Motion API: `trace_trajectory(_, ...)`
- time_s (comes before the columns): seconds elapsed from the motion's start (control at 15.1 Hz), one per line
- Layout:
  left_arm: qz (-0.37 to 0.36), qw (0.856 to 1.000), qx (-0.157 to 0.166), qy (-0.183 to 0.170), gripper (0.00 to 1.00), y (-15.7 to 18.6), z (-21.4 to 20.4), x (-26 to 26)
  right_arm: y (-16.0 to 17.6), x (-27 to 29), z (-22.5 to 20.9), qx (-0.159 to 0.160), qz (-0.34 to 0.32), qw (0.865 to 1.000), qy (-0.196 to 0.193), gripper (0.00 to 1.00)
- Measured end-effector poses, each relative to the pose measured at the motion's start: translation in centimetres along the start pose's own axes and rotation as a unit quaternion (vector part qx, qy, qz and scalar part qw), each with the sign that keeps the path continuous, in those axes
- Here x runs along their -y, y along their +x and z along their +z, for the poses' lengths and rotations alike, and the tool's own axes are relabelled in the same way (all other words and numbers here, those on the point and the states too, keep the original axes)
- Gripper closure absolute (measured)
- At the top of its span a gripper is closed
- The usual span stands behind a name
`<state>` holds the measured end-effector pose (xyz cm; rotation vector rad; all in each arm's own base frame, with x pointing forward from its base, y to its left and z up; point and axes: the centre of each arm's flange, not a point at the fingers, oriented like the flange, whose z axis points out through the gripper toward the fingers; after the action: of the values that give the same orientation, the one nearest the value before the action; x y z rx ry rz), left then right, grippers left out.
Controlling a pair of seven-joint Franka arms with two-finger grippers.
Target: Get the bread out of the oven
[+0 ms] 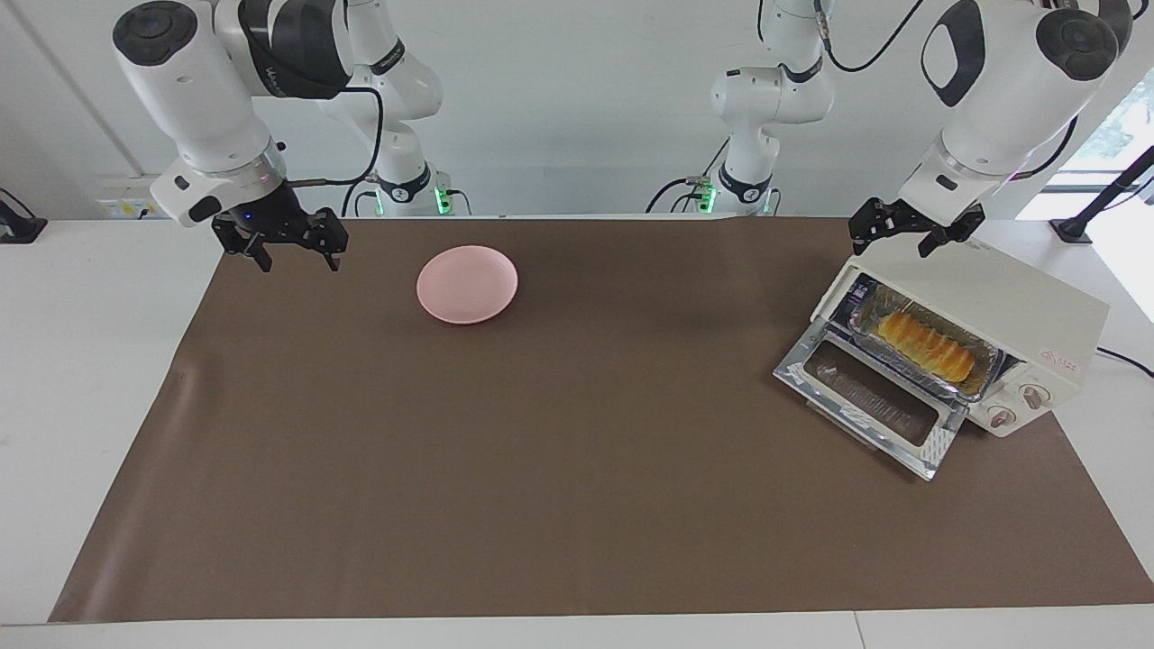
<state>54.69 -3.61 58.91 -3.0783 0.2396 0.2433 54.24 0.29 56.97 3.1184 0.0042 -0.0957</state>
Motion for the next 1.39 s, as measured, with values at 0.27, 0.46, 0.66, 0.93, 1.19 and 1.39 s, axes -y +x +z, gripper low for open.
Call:
trace_trajectory(0.27, 0.000, 1.000, 0.000, 0.000, 0.00, 0.0, 0.0, 0.0, 0.0, 0.0, 0.0, 0.000, 0.000, 1.000, 0.000, 0.00)
trace_trajectory(0.46, -0.001, 1.000, 0.000, 0.000, 0.00, 0.0, 0.0, 0.1, 0.0, 0.0, 0.0, 0.000, 0.000, 1.000, 0.000, 0.00)
trace_trajectory(0.66, -0.003, 1.000, 0.001, 0.000, 0.00, 0.0, 0.1, 0.3, 0.0, 0.0, 0.0, 0.000, 0.000, 1.000, 0.000, 0.00)
trace_trajectory(0.93, -0.080, 0.997, -0.017, -0.001, 0.00, 0.3, -0.2, 0.8, 0.0, 0.0, 0.0, 0.000, 0.000, 1.000, 0.000, 0.00)
trace_trajectory(1.19, -0.215, 0.977, -0.009, 0.000, 0.00, 2.7, 2.2, 0.6, 0.0, 0.0, 0.0, 0.000, 0.000, 1.000, 0.000, 0.00)
trace_trajectory(1.39, -0.296, 0.955, 0.000, 0.009, 0.00, 7.2, 6.5, 0.7, 0.0, 0.0, 0.0, 0.000, 0.000, 1.000, 0.000, 0.00)
